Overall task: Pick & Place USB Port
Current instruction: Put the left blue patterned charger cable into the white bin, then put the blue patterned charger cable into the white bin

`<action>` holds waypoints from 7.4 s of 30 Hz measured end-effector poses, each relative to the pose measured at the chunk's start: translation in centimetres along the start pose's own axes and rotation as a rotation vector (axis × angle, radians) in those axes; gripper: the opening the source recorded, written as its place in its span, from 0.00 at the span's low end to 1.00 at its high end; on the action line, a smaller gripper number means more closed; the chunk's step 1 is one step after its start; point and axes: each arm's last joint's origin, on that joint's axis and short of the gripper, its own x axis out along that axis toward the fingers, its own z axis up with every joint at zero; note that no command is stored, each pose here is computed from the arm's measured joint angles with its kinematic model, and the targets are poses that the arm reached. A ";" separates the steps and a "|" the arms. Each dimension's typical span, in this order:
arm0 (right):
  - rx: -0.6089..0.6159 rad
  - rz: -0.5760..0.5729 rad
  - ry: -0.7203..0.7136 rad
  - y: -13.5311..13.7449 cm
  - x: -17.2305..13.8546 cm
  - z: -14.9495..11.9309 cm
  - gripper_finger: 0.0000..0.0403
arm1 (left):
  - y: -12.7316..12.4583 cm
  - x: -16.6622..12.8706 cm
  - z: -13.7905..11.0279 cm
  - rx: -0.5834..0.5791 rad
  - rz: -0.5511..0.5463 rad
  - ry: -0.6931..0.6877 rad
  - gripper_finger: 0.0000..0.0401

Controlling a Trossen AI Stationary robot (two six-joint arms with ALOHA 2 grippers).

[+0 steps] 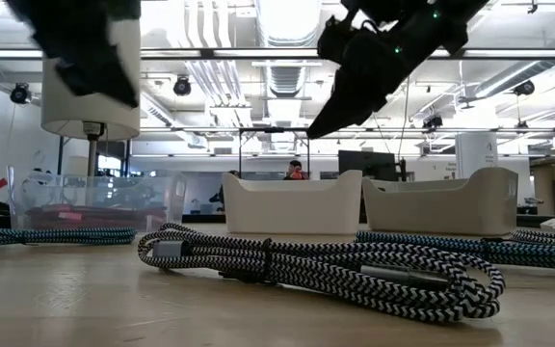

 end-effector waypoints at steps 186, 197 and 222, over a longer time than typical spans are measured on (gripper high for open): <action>0.197 0.221 0.318 11.0 -0.4 -7.6 0.13 | 4.0 19.6 18.2 0.692 0.418 0.607 0.30; 0.224 0.214 0.333 12.5 -0.2 -8.3 0.13 | -0.4 12.7 19.5 0.624 0.386 0.439 0.30; 0.280 0.269 0.416 15.5 0.9 -9.4 0.13 | -8.0 5.7 15.2 0.603 0.290 0.390 0.30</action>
